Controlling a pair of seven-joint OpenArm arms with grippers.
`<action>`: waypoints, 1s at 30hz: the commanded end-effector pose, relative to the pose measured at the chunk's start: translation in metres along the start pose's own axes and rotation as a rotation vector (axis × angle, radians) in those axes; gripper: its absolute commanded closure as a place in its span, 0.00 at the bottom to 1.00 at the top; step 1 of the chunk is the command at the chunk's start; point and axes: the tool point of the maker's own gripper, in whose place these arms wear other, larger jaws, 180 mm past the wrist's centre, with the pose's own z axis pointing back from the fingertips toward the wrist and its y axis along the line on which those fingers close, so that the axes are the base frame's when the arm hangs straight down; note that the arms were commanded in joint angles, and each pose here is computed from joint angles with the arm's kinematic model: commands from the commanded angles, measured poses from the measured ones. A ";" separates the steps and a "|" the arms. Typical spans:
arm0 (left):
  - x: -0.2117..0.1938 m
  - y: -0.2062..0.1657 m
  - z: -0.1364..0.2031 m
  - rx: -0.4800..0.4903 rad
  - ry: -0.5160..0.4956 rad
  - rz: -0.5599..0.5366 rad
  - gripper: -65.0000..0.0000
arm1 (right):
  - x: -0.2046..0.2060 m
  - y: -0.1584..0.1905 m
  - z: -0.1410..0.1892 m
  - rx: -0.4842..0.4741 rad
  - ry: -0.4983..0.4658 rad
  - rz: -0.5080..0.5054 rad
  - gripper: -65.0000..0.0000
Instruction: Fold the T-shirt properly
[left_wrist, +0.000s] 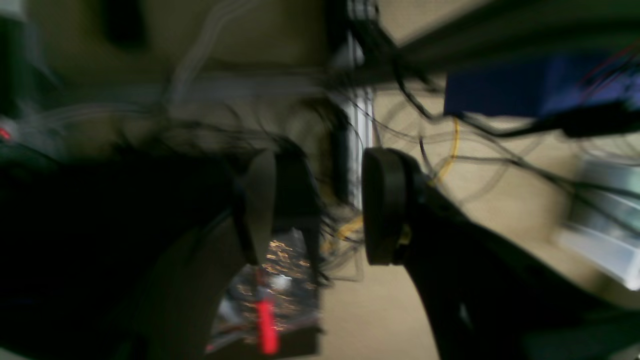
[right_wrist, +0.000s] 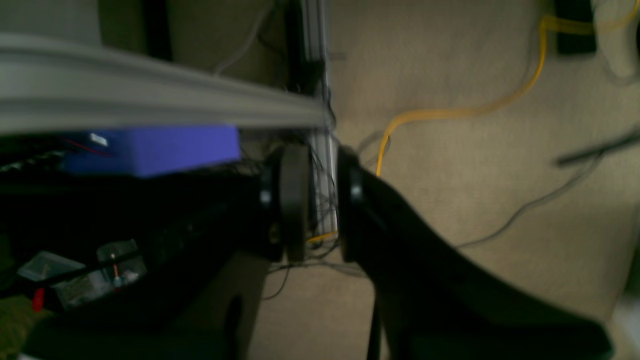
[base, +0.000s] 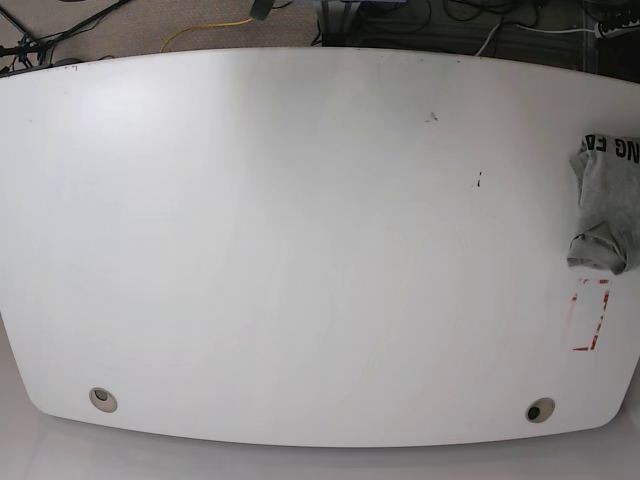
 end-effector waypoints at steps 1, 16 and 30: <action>-0.022 0.013 -0.010 0.008 0.053 0.033 0.60 | -0.020 -0.010 -0.007 -0.034 0.036 -0.031 0.86; -0.056 0.014 -0.108 -0.004 0.348 0.034 0.60 | -0.068 -0.022 -0.108 -0.079 0.312 0.046 0.86; -0.001 0.047 -0.149 0.208 0.433 -0.041 0.60 | -0.052 -0.034 -0.150 -0.192 0.434 0.142 0.84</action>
